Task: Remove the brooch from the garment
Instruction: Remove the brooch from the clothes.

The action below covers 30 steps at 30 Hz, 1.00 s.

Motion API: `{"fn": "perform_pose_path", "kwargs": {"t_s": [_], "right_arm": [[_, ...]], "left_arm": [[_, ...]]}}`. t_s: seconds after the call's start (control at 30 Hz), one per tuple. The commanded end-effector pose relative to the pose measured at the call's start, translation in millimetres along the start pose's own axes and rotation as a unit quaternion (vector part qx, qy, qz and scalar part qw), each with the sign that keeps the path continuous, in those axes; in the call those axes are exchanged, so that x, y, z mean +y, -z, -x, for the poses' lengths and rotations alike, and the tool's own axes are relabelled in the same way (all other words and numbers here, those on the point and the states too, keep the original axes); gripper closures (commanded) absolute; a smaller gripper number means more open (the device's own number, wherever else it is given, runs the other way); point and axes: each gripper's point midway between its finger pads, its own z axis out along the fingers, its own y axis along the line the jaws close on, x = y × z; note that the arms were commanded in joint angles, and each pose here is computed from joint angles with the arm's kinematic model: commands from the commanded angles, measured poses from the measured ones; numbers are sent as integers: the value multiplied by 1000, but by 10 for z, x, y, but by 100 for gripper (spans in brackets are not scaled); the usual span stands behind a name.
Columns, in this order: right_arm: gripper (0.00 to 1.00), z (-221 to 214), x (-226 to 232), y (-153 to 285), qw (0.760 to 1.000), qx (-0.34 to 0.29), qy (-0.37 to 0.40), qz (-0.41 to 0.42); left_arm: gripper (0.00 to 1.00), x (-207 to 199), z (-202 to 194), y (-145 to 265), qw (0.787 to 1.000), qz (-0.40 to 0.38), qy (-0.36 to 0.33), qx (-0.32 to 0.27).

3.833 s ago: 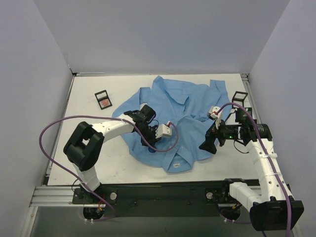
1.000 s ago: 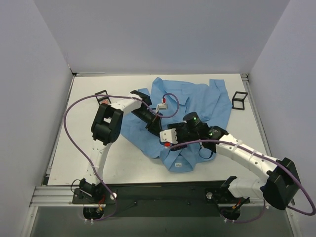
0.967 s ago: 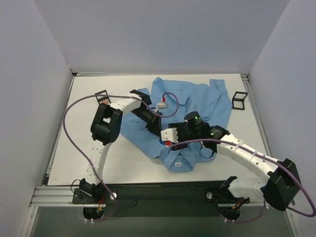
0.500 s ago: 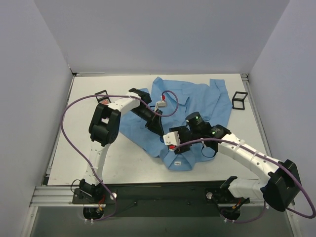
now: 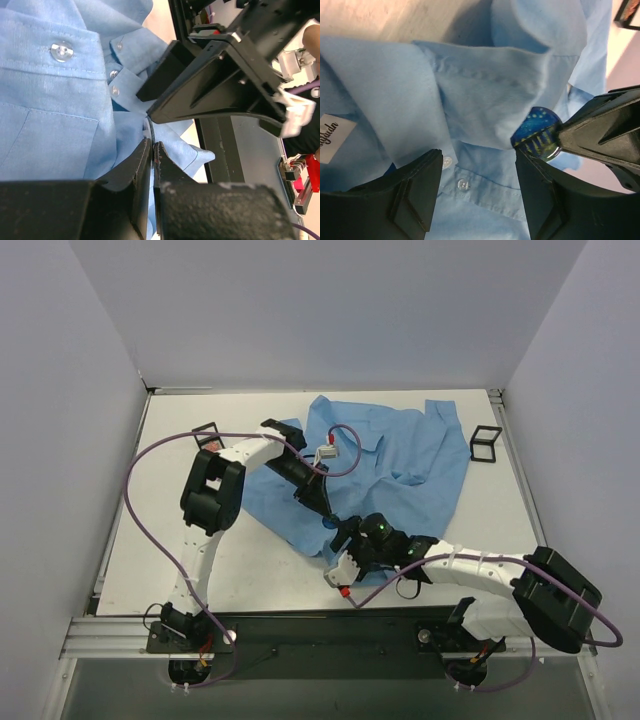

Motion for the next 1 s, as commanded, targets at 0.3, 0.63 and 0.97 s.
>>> {"fn": "perform_pose_path", "kwargs": {"t_s": [0.3,0.63,0.97], "right_arm": [[45,57,-768,293,951,41,158,-263],[46,208,-588,287,942,5,191,-277],[48,244,-605,213,939,0,199,-280]], "left_arm": [[100,-407,-29,2,993,-41,108,-1],[100,-461,9,9,994,-41,98,-5],[100,-490,23,15,994,-43,95,-10]]}}
